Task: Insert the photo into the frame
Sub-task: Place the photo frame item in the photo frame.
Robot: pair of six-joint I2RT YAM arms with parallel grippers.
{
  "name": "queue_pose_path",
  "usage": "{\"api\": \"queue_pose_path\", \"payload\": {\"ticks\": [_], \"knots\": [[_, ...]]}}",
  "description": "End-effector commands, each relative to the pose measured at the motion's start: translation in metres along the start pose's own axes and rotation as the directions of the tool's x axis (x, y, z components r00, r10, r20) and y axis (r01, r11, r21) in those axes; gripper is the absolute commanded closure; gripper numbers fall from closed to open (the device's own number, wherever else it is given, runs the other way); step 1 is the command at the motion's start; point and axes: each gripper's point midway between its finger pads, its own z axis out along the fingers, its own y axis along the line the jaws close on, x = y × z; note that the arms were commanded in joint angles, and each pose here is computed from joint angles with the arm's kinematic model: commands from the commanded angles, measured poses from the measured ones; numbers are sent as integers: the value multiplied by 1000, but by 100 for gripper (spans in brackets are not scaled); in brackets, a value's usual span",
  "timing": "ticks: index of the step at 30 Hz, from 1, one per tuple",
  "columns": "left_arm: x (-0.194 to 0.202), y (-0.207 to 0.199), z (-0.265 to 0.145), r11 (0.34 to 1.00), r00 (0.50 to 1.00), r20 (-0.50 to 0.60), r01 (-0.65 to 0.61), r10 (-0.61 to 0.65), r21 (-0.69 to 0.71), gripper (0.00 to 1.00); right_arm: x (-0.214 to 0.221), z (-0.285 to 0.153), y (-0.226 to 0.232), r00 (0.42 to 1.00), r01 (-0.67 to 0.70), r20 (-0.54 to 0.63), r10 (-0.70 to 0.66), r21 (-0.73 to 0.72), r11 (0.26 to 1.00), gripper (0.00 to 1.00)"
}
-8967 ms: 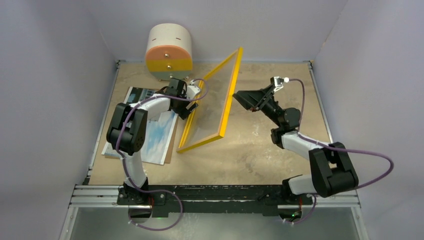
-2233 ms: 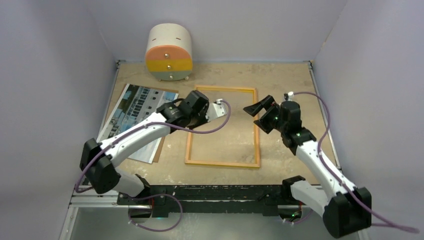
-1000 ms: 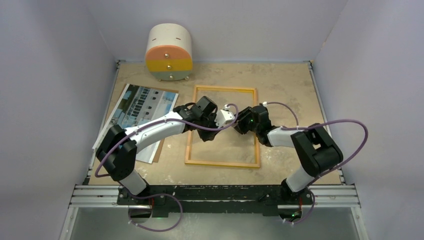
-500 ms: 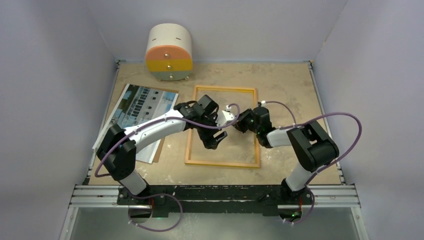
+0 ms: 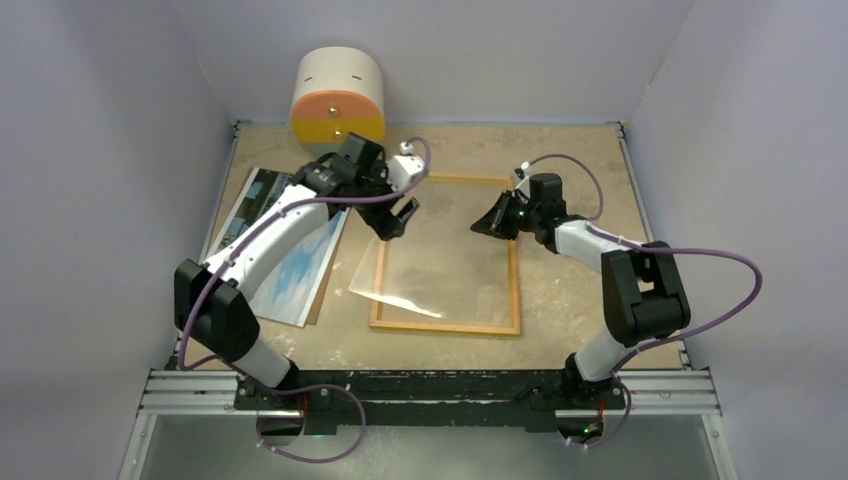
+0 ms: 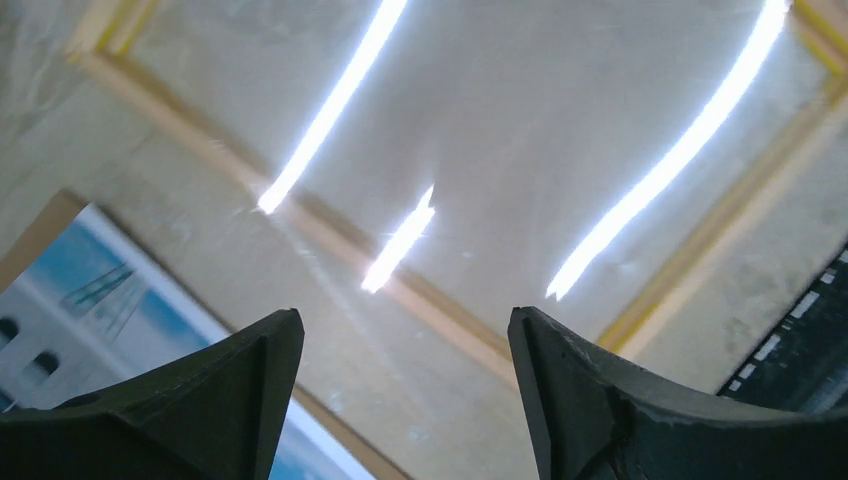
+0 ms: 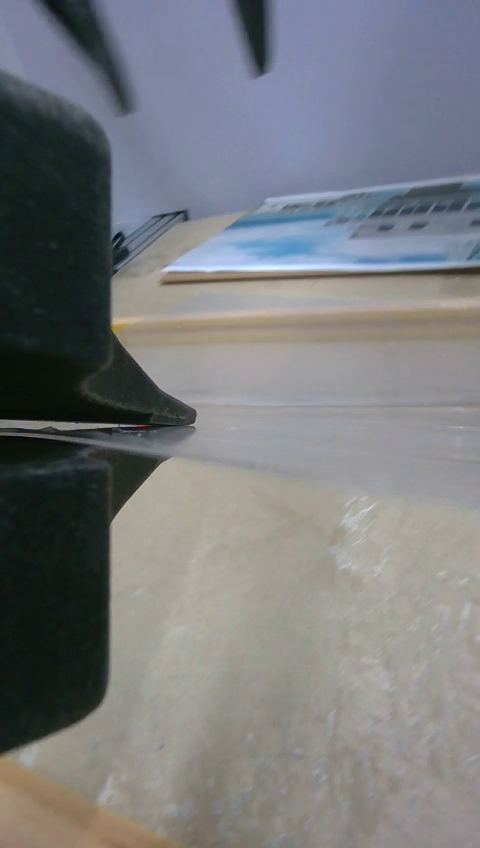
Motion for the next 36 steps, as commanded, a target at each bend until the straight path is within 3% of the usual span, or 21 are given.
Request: {"api": "queue_pose_path", "payload": {"ticks": [1,6,11,23,27,31,36], "knots": [[27,58,0,987,997,-36,57,-63,-152,21,24,-26,2,982,105,-159,-103,5,994,100],[61,90,34,964,982,-53,165,-179,-211,25,30,-41,-6,978,109,-187,-91,87,990,100],[80,80,80,962,961,-91,253,-262,-101,32,39,-50,-10,981,92,-183,-72,107,990,100],[95,100,121,944,948,-88,290,-306,-158,40,40,-56,-18,982,111,-163,-90,123,986,100],[100,103,126,947,952,-92,272,-291,-171,50,43,-57,-20,981,113,-172,-91,123,986,100],[113,102,132,954,956,-113,249,-269,-170,68,44,-58,-18,980,116,-173,-95,117,986,100],[133,94,137,967,959,-163,211,-234,-143,78,43,-59,-10,980,116,-171,-101,80,990,100]]}}
